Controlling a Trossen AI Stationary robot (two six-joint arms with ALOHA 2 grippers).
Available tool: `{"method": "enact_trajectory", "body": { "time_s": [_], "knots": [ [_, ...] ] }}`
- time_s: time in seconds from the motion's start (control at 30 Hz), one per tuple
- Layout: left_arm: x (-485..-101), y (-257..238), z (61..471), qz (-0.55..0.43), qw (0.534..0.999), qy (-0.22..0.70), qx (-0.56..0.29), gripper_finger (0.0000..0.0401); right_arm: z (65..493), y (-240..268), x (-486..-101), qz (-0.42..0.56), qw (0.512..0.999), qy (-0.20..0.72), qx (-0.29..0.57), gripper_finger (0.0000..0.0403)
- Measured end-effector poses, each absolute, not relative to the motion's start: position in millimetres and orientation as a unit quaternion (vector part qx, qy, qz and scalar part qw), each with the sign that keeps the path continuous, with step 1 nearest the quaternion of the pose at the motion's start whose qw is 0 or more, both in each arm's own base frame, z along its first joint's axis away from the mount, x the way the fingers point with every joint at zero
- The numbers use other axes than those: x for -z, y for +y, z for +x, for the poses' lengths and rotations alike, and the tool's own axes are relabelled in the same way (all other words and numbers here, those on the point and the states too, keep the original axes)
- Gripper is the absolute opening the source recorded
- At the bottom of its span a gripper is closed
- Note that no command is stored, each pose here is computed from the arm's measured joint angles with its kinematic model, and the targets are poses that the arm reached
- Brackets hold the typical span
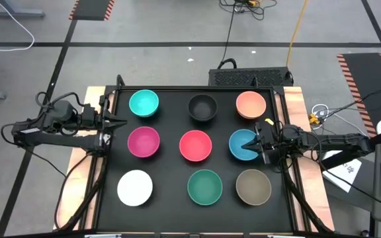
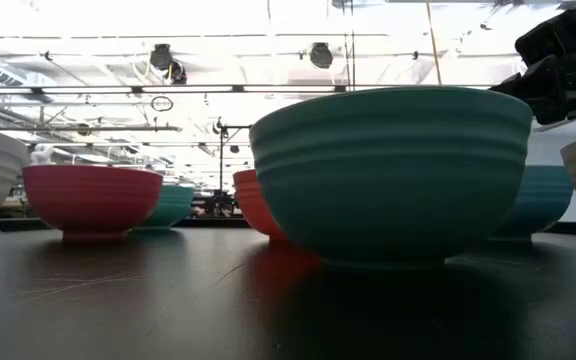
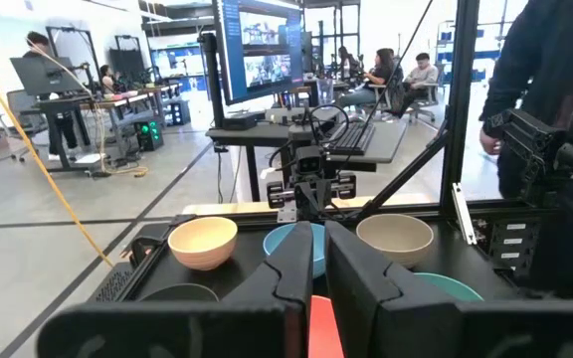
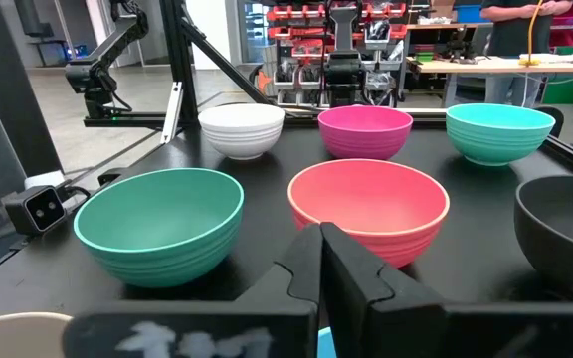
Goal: Nest bowls inside each other
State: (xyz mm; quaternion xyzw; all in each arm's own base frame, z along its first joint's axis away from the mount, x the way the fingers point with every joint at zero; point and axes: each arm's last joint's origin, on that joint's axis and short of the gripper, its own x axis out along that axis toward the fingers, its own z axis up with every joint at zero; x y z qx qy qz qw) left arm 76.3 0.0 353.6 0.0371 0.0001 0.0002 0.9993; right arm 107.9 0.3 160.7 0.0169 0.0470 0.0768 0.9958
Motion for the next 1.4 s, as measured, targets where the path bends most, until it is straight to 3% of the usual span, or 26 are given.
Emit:
{"method": "enact_trajectory", "body": {
  "time_s": [1.03,1.27,1.4],
  "knots": [
    [-353.6,0.0,76.3,0.037,0.999,0.000,0.000,0.0035,107.9,0.3,-160.7,0.012,0.996,0.047,-0.077,0.0000],
    [-353.7,0.0,76.1,0.037,0.999,0.000,0.000,0.0035,107.6,0.2,-157.3,-0.175,0.980,0.049,-0.087,0.0000],
    [-353.7,0.0,76.2,0.037,0.999,0.000,0.000,0.0035,107.7,0.2,-158.0,-0.207,0.974,0.043,-0.088,0.0000]
  ]
}}
